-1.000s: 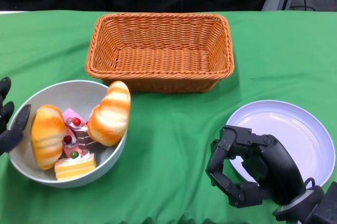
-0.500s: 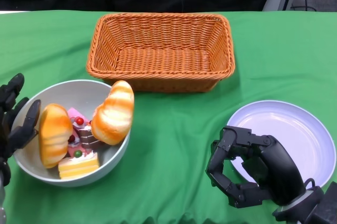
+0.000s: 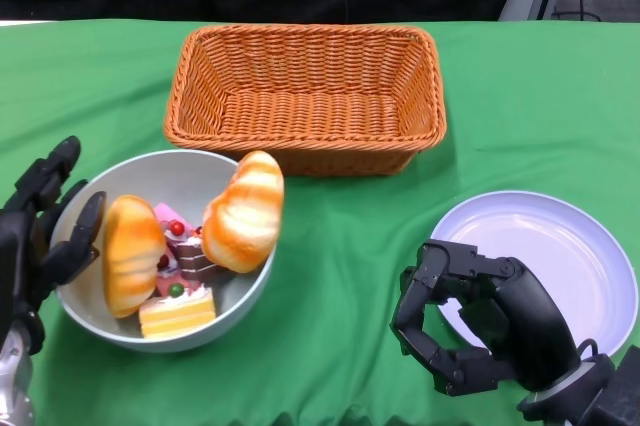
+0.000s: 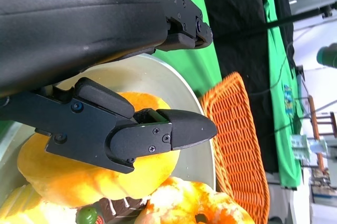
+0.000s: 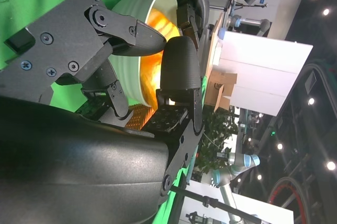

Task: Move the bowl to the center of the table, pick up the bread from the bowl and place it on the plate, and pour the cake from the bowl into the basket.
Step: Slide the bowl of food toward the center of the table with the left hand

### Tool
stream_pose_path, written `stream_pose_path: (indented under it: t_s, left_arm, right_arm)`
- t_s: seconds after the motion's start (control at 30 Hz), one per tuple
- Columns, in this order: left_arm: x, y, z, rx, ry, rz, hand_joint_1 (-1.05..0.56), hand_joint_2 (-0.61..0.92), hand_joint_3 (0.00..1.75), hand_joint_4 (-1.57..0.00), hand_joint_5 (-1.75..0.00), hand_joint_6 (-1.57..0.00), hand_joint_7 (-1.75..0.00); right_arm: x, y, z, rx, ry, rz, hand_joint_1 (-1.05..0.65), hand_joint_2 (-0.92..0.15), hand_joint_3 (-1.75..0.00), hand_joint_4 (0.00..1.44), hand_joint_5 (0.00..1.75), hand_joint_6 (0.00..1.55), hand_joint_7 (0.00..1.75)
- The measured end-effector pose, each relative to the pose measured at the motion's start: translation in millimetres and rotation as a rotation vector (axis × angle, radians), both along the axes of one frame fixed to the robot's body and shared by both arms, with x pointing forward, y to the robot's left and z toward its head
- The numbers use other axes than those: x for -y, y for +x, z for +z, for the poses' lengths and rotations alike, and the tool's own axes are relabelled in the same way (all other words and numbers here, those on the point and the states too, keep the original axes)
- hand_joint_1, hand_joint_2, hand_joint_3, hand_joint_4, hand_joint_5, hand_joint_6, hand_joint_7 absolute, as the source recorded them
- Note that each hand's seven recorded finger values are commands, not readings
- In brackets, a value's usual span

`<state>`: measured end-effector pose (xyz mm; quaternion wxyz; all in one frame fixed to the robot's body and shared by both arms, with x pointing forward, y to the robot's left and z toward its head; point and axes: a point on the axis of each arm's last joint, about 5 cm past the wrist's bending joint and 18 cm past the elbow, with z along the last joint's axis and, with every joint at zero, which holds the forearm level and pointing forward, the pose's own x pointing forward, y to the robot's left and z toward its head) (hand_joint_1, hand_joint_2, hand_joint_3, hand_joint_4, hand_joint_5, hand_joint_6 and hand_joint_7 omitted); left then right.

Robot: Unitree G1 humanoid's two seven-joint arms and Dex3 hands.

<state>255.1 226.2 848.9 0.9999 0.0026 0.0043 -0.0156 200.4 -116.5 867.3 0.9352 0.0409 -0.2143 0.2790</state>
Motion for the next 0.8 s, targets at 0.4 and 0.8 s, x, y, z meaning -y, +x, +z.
stream_pose_path:
  t_s: [0.4,0.8]
  left_arm:
    - [13.9,-2.7,-2.4,0.037,-0.048,-0.036,-0.72,0.92,0.58,-0.19,-0.01,-0.21,0.0]
    - [33.2,-9.1,-1.9,0.099,-0.068,-0.07,-0.73,0.92,0.55,-0.21,-0.01,-0.23,0.0]
  right_arm:
    - [-1.0,0.0,0.0,-0.001,0.003,0.0,-0.2,-0.48,-0.98,0.89,1.63,0.83,1.35]
    - [-0.8,0.0,-0.1,-0.001,0.003,0.0,-0.2,-0.48,-0.99,0.89,1.63,0.84,1.36]
